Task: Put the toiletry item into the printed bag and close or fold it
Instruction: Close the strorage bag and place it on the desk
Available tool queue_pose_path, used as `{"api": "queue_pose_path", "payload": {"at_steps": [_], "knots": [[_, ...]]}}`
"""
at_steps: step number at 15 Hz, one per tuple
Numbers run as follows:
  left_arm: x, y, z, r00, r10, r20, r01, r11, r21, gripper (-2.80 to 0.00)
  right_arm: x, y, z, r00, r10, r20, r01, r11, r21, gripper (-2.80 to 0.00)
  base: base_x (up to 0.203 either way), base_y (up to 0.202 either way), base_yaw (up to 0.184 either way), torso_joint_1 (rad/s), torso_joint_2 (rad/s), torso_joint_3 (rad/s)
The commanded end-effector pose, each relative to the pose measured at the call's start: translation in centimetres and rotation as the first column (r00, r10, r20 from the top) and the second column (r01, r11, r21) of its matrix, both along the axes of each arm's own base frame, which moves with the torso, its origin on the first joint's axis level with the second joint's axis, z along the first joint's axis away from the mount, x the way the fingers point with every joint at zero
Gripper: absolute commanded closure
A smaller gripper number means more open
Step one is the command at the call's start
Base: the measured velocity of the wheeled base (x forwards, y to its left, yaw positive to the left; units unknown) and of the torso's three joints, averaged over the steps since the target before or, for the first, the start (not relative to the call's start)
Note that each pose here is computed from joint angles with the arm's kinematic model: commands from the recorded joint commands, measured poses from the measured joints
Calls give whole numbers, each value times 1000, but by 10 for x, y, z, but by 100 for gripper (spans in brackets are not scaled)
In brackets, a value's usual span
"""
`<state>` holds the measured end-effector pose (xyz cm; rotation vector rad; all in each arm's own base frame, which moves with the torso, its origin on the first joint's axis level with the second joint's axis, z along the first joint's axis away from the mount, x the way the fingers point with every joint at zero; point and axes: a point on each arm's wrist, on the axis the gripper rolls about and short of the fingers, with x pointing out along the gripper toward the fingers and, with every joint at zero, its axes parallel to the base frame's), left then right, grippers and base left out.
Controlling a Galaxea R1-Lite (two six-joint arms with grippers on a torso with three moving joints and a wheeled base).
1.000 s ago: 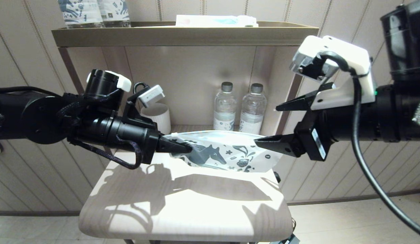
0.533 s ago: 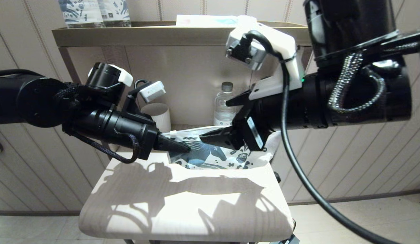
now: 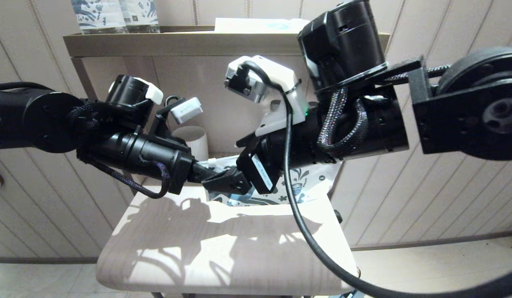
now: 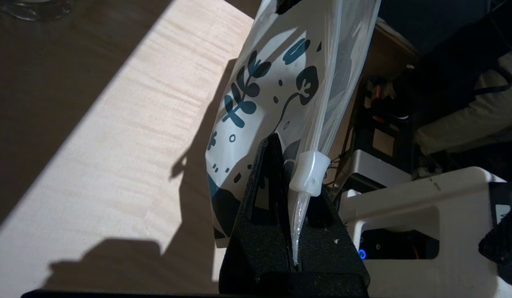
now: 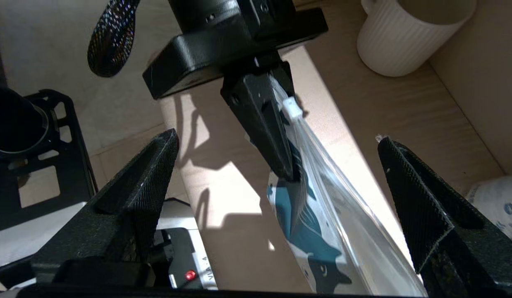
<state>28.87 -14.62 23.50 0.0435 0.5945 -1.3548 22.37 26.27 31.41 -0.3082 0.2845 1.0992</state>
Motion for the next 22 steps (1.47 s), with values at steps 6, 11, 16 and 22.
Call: {"api": "queue_pose_path", "payload": {"at_steps": [6, 11, 16, 22], "knots": [[-3, 1, -2, 998, -56, 7, 56, 998, -25, 0, 10, 12, -6, 999, 29, -32, -29, 1000, 4, -280, 0, 0, 0, 0, 0, 0], [-2, 0, -4, 998, -56, 4, 56, 998, -24, 0, 11, 12, -8, 998, 41, -42, -41, 999, 6, -280, 0, 0, 0, 0, 0, 0], [-2, 0, -3, 998, -55, 7, 55, 998, -25, 0, 13, 13, -11, 998, 41, -45, -41, 999, -3, -280, 0, 0, 0, 0, 0, 0], [-2, 0, -4, 998, -55, 4, 55, 998, -22, 0, 13, 12, -10, 999, 40, -37, -40, 999, -2, -280, 0, 0, 0, 0, 0, 0]]}}
